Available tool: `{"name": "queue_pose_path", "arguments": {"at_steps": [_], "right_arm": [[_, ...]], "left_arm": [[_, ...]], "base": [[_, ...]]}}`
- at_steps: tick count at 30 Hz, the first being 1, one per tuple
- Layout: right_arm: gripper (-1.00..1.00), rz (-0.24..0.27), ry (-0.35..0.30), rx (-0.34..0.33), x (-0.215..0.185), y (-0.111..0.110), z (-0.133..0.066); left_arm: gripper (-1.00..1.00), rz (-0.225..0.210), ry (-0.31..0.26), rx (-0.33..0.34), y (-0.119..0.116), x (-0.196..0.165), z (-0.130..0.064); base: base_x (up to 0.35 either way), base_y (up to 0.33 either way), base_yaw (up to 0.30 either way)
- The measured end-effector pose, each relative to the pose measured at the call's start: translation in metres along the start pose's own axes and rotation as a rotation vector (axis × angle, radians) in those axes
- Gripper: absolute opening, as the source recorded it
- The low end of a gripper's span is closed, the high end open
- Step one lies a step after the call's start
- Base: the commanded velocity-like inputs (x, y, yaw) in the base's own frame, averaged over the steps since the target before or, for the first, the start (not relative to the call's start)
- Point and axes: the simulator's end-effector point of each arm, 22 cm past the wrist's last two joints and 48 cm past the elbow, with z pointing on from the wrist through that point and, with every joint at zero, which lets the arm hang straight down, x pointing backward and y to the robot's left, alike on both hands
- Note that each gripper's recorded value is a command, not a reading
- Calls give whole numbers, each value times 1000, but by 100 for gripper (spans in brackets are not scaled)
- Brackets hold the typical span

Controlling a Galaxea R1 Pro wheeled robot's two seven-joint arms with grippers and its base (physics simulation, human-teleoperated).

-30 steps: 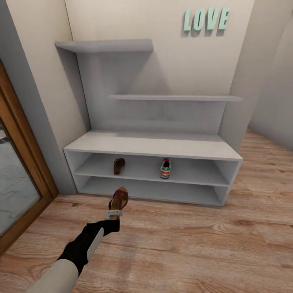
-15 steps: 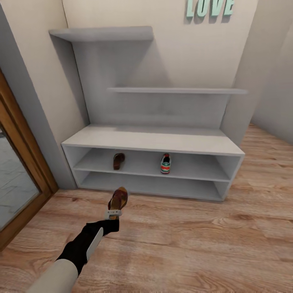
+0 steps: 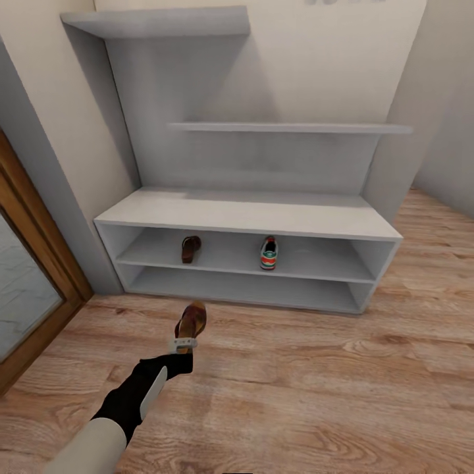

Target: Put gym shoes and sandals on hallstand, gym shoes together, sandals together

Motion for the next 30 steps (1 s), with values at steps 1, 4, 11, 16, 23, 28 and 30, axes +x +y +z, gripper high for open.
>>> {"name": "queue_pose_path", "arguments": {"at_steps": [1, 4, 11, 16, 23, 28, 30], "right_arm": [[-100, -3, 2, 2, 1, 0, 1], [-100, -13, 8, 7, 6, 2, 4], [-100, -31, 18, 15, 12, 4, 9], [-100, -33, 19, 15, 13, 5, 9], [-100, -34, 20, 15, 13, 5, 10], [-100, -35, 20, 15, 13, 5, 10], [-100, -34, 20, 15, 13, 5, 10]], "left_arm": [[-100, -1, 4, 0, 0, 2, 1], [-100, -3, 14, 0, 1, 7, 6], [-100, 0, -31, 10, -3, -15, 5], [-100, 4, -59, 18, -9, -38, 2], [-100, 11, -46, 19, -10, -54, 0], [-100, 11, -44, 19, -9, -54, 0], [-100, 12, -44, 19, -10, -54, 0]], "base": [[0, 0, 0], [0, 0, 0], [0, 0, 38], [0, 0, 8], [0, 0, 0], [5, 0, 0], [126, 0, 0]]}}
